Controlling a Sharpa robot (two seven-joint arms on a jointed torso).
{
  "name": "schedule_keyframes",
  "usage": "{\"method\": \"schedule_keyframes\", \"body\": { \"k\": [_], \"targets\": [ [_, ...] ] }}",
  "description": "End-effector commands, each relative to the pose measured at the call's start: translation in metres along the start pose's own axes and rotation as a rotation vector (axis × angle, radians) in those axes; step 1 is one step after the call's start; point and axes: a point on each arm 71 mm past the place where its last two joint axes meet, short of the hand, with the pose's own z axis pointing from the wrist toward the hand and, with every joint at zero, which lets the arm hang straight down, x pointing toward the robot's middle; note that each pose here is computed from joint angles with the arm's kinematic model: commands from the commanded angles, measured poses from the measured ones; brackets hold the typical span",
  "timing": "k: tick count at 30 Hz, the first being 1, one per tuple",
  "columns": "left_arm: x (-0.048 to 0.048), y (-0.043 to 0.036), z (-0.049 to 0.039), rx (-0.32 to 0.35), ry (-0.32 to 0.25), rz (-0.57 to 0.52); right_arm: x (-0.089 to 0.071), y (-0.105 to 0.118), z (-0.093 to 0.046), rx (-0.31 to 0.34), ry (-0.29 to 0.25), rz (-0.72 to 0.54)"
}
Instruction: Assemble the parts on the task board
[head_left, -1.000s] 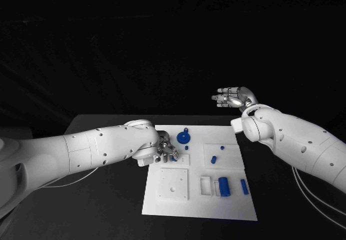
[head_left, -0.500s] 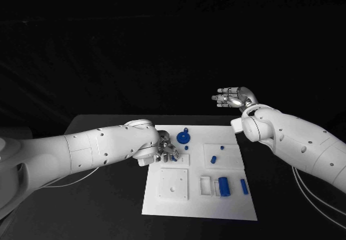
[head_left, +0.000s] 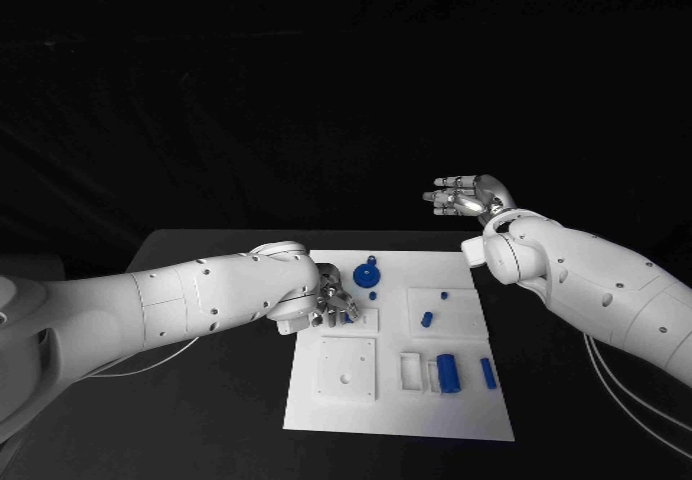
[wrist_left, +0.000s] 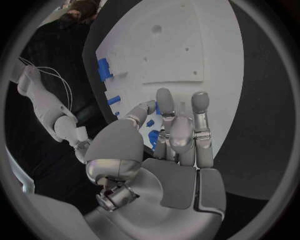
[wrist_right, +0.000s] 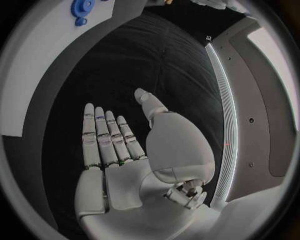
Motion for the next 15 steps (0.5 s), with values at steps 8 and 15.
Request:
{"method": "schedule_keyframes", "body": {
  "k": [8, 15],
  "targets": [
    [0.0042, -0.0033, 0.0014, 0.004, 0.011, 0.010, 0.0026, -0.0010, -0.0008, -0.005, 0.020, -0.005],
    [0.0062, -0.0037, 0.0033, -0.004, 0.026, 0.024, 0.0031, -0.0020, -0.0012, -0.003, 0.023, -0.005]
  ]
}}
